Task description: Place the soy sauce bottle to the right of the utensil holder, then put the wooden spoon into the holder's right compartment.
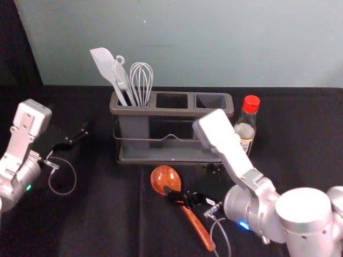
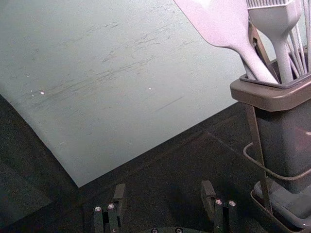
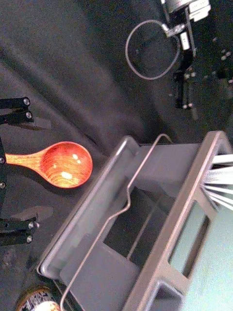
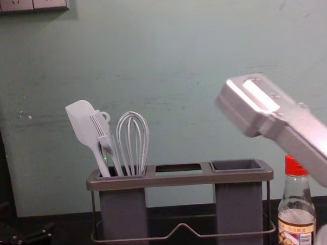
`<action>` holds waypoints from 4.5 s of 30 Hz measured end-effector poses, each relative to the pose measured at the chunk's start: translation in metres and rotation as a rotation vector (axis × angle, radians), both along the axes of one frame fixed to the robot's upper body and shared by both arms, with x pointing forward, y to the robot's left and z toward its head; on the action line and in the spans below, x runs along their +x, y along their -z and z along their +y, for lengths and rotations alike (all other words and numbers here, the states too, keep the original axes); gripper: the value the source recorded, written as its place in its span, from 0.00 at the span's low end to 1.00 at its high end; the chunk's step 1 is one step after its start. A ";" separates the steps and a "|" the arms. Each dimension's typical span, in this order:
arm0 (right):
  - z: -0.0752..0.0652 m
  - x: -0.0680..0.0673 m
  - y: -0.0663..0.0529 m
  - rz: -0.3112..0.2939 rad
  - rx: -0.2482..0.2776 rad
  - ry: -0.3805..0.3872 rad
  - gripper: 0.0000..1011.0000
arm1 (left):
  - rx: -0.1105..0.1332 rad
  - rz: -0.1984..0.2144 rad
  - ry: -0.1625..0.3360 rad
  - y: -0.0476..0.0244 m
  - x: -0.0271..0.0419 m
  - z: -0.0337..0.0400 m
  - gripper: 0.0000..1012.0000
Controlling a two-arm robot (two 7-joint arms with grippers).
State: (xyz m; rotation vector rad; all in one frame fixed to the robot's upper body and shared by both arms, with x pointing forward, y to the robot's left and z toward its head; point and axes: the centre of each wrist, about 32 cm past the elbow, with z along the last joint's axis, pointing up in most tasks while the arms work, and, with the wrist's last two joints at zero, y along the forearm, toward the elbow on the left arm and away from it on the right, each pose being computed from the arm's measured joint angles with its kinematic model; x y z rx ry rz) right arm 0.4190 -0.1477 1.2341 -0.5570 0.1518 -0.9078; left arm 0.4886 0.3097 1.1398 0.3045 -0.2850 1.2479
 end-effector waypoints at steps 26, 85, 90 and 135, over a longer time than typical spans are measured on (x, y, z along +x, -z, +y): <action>0.040 0.050 0.003 0.178 -0.061 0.045 0.99 | 0.000 0.000 0.000 0.0000 0.0000 0.0000 0.99; 0.058 0.080 0.011 0.258 -0.089 0.043 0.95 | 0.000 0.000 0.000 0.0000 0.0000 0.0000 0.99; 0.060 0.080 0.012 0.258 -0.089 0.046 0.85 | 0.000 0.000 0.000 0.0000 0.0000 0.0000 0.99; -0.027 -0.032 -0.035 -0.278 0.133 -0.078 0.83 | 0.000 0.000 0.000 0.0000 0.0000 0.0000 0.99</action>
